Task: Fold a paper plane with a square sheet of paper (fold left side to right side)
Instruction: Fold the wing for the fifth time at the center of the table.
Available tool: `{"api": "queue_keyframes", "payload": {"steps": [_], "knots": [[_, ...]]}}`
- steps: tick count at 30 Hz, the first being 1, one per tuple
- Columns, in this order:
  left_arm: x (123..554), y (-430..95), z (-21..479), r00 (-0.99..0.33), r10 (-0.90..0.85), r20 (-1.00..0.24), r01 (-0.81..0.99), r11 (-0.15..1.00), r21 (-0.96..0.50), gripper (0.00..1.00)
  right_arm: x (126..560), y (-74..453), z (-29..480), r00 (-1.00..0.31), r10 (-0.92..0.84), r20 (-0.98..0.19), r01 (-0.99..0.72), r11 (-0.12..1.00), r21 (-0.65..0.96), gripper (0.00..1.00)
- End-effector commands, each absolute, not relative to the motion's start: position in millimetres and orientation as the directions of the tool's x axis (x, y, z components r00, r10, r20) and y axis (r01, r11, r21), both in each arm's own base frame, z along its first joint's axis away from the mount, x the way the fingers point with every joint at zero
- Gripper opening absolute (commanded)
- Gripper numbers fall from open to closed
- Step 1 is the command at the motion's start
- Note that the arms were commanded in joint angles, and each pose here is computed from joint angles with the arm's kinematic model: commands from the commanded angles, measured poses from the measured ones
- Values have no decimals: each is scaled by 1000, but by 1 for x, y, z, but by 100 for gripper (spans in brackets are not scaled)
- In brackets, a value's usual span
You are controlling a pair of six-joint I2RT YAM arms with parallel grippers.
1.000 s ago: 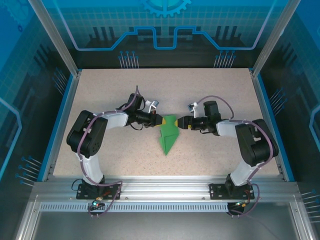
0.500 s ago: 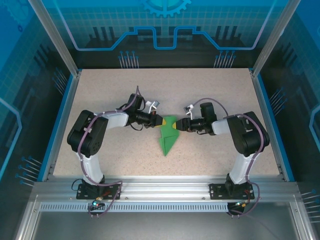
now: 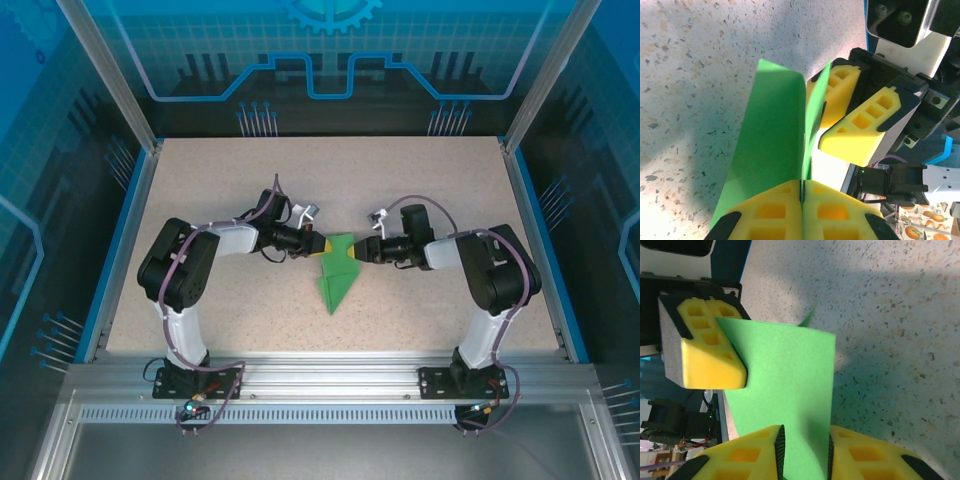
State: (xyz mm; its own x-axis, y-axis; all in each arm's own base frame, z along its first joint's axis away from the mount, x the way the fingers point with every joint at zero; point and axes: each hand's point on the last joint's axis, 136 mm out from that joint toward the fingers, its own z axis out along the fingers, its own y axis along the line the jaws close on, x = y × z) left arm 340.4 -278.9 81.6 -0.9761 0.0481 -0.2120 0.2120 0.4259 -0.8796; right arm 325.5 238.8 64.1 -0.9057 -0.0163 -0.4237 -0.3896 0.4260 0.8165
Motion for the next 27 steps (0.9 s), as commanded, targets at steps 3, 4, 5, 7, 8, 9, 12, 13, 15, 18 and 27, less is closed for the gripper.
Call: {"api": "queue_keyframes", "payload": {"steps": [3,4,5,7,8,9,12,13,15,18,27], "knots": [[344,-282,82,-970,74,-232,241,407,-881,0,328,232,78,-889,-15,-458,-418,439,795,21],[343,-282,81,-970,75,-231,241,409,-880,0,328,231,78,-890,-15,-456,-415,442,795,21],[343,-282,80,-971,75,-229,239,411,-880,0,327,231,78,-890,-15,-455,-414,445,794,20],[344,-282,79,-971,75,-228,238,413,-879,0,326,230,76,-895,-16,-446,-405,452,795,16],[343,-282,78,-971,76,-226,237,413,-879,1,326,230,75,-896,-18,-444,-403,451,796,13],[343,-282,78,-971,77,-226,237,415,-878,4,325,230,75,-898,-17,-439,-398,451,799,9],[345,-281,80,-968,74,-241,248,434,-866,22,324,229,74,-914,-13,-405,-364,467,806,0],[347,-279,82,-966,67,-249,252,450,-857,26,324,227,72,-921,-9,-390,-345,484,804,0],[352,-275,86,-961,55,-271,263,489,-832,42,323,225,71,-932,-1,-363,-313,510,801,0],[360,-266,97,-944,32,-327,288,562,-776,57,322,222,69,-954,24,-300,-239,546,803,0],[354,-243,130,-883,70,-464,360,735,-575,65,324,238,74,-986,55,-159,-93,614,784,0]]}}
